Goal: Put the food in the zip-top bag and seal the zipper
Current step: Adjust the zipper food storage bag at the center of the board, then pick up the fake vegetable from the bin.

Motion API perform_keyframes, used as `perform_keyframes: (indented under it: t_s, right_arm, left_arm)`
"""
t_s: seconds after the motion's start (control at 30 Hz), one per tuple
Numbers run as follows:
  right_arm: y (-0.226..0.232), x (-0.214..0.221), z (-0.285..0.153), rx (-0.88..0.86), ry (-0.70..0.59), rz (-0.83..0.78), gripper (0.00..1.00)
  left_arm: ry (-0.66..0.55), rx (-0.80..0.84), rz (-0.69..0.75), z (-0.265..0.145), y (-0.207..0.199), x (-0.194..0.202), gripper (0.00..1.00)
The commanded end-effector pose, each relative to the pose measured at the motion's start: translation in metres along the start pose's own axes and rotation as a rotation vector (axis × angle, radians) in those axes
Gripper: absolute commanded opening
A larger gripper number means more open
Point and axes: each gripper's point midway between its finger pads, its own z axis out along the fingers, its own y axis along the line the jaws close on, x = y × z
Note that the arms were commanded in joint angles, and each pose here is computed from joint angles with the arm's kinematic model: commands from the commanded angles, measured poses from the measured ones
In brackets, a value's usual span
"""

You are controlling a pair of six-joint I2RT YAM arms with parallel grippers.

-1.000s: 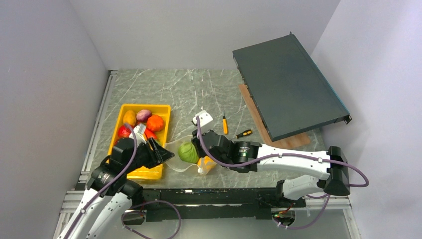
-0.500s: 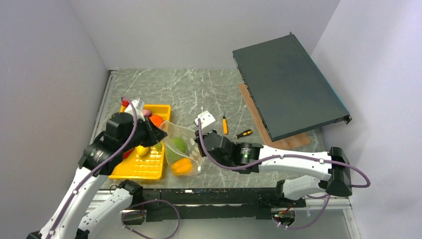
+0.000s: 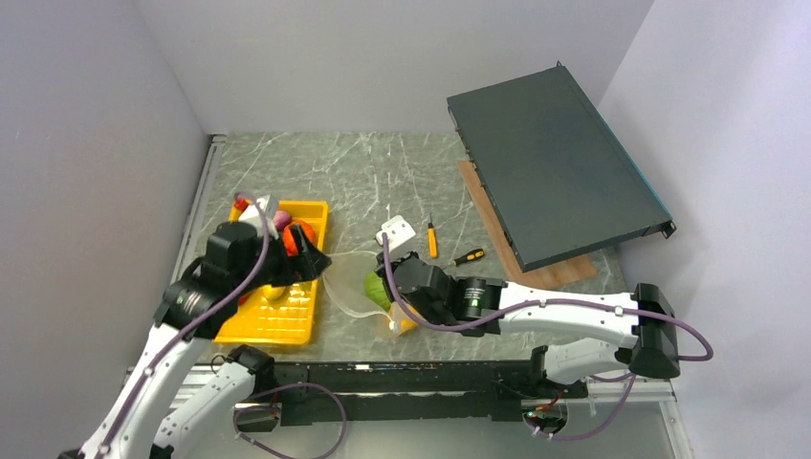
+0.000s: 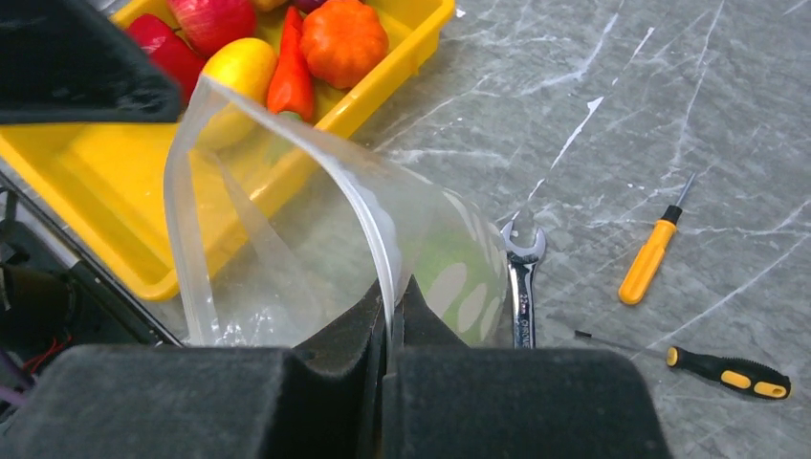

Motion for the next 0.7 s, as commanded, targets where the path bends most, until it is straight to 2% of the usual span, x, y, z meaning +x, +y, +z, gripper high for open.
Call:
perform_keyframes:
  t_s: [0.0, 0.13, 0.3, 0.53, 0.6, 0.67]
  right_arm:
    - [0.002, -0.014, 0.007, 0.048, -0.03, 0.044, 0.0]
    - [0.002, -0.013, 0.006, 0.038, -0.042, 0.051, 0.0]
    - [0.002, -0.017, 0.002, 0.017, -0.065, 0.056, 0.0]
    - [-0.003, -0.016, -0.003, 0.023, -0.07, 0.063, 0.0]
    - [-0.004, -0.015, -0.004, 0.019, -0.072, 0.066, 0.0]
    - [-0.004, -0.015, -0.005, 0.015, -0.07, 0.067, 0.0]
  left_arm:
    - [-0.133, -0.066, -0.038, -0.017, 0.026, 0.004, 0.95]
    - [-0.245, -0.199, -0.112, -0.034, 0.059, 0.005, 0.97]
    - [-0.283, -0.388, -0.203, -0.041, 0.1, 0.018, 1.0]
    - [-0.248, -0.507, -0.17, -0.017, 0.121, 0.015, 1.0]
    - [-0.208, -0.507, -0.182, -0.002, 0.126, 0.012, 1.0]
    - [-0.177, -0.426, -0.213, 0.02, 0.126, 0.007, 1.0]
